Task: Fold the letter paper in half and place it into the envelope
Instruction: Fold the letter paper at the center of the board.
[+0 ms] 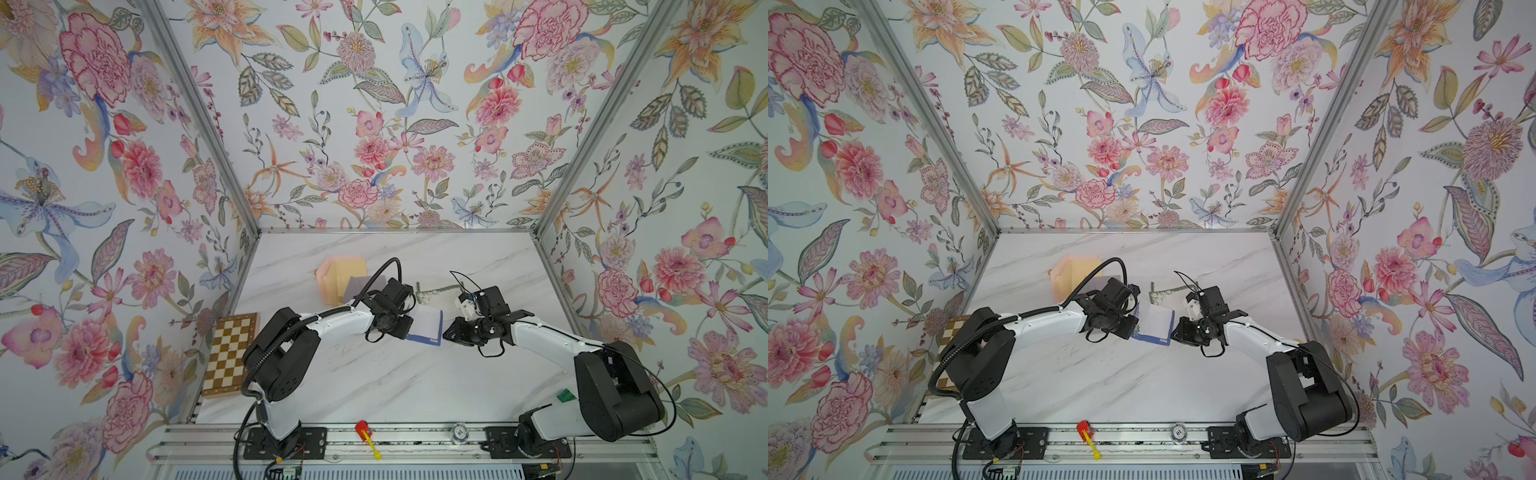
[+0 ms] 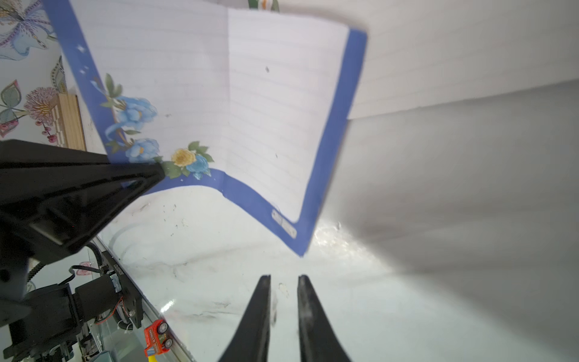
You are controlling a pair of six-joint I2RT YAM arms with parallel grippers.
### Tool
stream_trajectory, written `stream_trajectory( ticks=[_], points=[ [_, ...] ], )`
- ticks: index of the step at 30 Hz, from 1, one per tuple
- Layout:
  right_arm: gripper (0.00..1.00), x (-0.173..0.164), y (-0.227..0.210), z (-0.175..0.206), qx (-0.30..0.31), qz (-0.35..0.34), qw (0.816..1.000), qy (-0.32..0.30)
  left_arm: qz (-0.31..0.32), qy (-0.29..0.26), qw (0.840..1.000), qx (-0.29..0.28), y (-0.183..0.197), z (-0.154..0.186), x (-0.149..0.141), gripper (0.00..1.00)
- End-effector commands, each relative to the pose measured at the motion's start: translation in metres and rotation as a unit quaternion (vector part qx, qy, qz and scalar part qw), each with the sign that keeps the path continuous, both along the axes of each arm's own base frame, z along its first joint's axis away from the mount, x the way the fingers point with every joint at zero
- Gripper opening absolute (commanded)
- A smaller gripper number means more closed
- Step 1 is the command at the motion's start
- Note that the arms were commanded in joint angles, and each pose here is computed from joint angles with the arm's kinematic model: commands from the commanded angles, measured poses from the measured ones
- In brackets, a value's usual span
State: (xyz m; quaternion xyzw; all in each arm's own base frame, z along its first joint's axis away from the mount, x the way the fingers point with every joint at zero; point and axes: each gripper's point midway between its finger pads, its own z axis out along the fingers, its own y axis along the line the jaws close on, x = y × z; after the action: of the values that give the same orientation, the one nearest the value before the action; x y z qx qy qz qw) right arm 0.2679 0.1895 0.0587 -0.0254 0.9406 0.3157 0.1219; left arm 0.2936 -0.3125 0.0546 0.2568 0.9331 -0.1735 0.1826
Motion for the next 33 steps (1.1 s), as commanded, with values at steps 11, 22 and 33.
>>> stream_trajectory(
  ticks=[11, 22, 33],
  points=[
    [0.15, 0.022, 0.013, -0.005, 0.031, 0.007, 0.999, -0.005, -0.049, -0.010, 0.998, 0.024, 0.004, 0.010, -0.001, 0.00],
    [0.13, 0.031, 0.011, -0.029, 0.006, 0.001, 1.000, 0.012, -0.067, -0.009, 0.997, 0.030, 0.004, 0.012, -0.004, 0.00],
    [0.12, 0.028, 0.011, -0.046, 0.008, -0.014, 0.999, 0.031, -0.059, -0.025, 0.998, 0.022, -0.001, 0.015, 0.000, 0.00]
  ],
)
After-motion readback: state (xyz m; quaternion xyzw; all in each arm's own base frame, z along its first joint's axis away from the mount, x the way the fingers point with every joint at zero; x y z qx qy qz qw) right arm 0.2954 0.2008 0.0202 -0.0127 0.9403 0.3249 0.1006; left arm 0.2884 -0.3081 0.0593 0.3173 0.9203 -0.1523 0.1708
